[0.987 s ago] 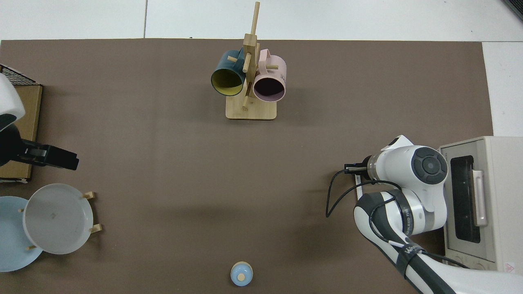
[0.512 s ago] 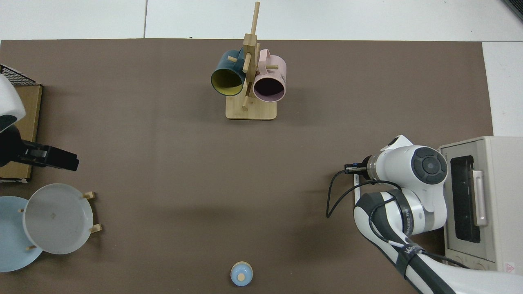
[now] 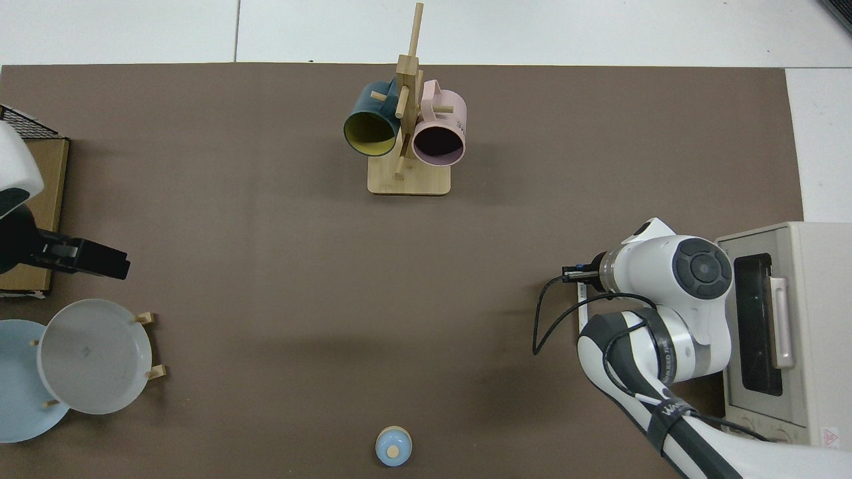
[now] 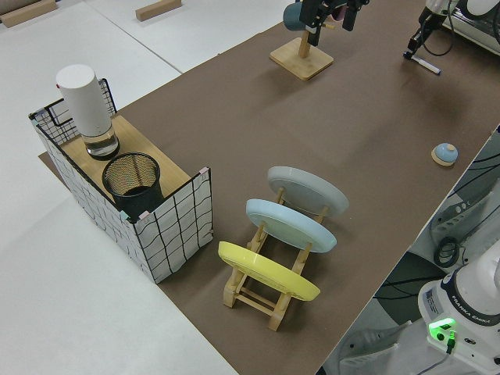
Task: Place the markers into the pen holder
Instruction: 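Carry the marker with the right gripper toward the table middle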
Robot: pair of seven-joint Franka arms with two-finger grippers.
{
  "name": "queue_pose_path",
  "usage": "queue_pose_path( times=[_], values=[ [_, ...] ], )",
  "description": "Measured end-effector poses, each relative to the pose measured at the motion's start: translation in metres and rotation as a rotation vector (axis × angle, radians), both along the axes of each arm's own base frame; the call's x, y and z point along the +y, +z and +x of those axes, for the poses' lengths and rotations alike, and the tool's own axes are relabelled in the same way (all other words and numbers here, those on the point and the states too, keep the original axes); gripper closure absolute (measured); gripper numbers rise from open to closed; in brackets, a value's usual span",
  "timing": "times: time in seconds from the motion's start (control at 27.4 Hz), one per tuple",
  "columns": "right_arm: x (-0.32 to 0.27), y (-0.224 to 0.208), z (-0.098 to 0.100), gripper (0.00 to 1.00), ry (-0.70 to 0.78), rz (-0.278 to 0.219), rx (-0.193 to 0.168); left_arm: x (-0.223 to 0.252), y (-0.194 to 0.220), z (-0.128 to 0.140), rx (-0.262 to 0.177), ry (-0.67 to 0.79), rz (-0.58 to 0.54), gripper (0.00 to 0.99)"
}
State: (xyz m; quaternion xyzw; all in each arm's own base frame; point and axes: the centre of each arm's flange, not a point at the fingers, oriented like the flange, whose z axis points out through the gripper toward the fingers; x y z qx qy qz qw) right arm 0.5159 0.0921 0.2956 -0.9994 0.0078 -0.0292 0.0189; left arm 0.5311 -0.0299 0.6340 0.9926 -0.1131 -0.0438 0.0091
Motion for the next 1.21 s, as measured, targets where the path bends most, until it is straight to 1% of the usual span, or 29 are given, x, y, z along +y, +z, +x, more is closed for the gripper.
queue_pose_path(
  times=[0.18,0.37,0.51,0.73,0.84,1.02,1.1,1.21],
  values=[
    [0.002,0.031,0.001,0.81,0.005,-0.013,0.027,-0.004,0.0,0.0,0.001,-0.006,-0.001,0.0],
    [0.009,0.094,0.001,0.81,0.017,-0.03,0.057,-0.009,0.0,-0.001,0.001,-0.017,-0.002,0.0],
    [0.014,0.141,-0.002,0.81,0.013,-0.038,0.063,-0.012,0.0,-0.001,0.0,-0.021,-0.002,0.0],
    [0.016,0.212,-0.009,0.81,-0.015,-0.049,0.081,-0.012,0.001,-0.001,-0.001,-0.022,-0.003,0.0],
    [0.017,0.242,-0.014,0.81,-0.034,-0.043,0.082,-0.012,0.001,-0.002,-0.001,-0.022,-0.003,0.0],
    [0.018,0.278,-0.028,0.81,-0.056,-0.032,0.069,-0.013,0.0,-0.002,0.0,-0.023,-0.003,0.0],
    [0.02,0.285,-0.032,0.81,-0.097,-0.024,0.062,-0.013,0.0,-0.002,0.0,-0.023,-0.003,0.0],
    [0.027,0.291,-0.036,0.81,-0.201,0.009,0.063,-0.013,0.0,-0.002,0.0,-0.024,-0.004,0.0]
  ],
)
